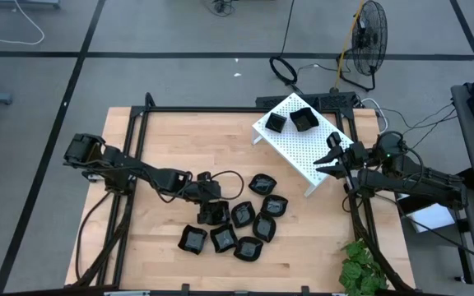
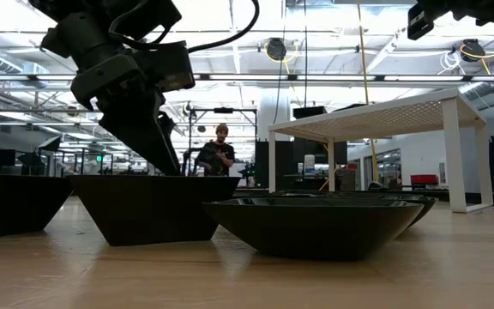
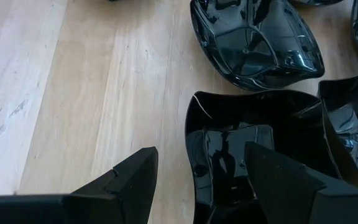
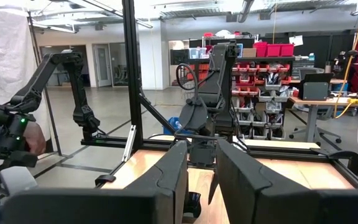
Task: Pick & Place Mini shaped plates
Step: Stack the distorted square plate on top of the other distorted square plates on the shelf
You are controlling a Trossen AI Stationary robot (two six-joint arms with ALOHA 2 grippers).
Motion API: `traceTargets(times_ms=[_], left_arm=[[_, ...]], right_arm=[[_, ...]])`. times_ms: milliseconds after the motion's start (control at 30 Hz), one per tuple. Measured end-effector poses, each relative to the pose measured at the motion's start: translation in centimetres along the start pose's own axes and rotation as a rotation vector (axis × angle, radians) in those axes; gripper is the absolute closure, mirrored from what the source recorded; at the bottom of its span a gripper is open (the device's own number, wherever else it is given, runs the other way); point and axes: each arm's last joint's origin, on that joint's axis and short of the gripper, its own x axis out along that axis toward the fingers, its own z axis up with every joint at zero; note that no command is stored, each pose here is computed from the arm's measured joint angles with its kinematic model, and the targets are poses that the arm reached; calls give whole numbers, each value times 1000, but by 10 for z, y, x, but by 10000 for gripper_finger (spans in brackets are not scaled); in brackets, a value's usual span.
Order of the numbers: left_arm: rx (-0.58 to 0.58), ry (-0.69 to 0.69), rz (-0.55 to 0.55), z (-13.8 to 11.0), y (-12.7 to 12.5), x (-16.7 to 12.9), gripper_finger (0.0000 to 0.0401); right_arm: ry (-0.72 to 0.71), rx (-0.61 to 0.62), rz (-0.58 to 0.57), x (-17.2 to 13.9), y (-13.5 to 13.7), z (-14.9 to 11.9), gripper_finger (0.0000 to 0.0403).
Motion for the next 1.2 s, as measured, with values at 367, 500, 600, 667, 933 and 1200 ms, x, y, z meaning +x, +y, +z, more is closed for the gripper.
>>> traceTargets(times_ms=[367, 500, 600, 667, 933, 1200], left_arm=[[-29, -13, 0, -6, 1, 3, 158], [-54, -36, -6, -12, 3, 5, 158], [-53, -45, -8, -12, 3, 6, 158], [-51, -47, -9, -12, 3, 6, 158], [-37, -31, -2, -13, 4, 6, 158], [-12, -25, 20, -14, 4, 6, 158]], right_arm=[[0, 0, 0, 0, 0, 0, 330], [0, 0, 0, 0, 0, 0, 330], [0, 0, 0, 0, 0, 0, 330], [0, 0, 0, 0, 0, 0, 330], [0, 0, 0, 0, 0, 0, 330], [0, 0, 0, 0, 0, 0, 330]])
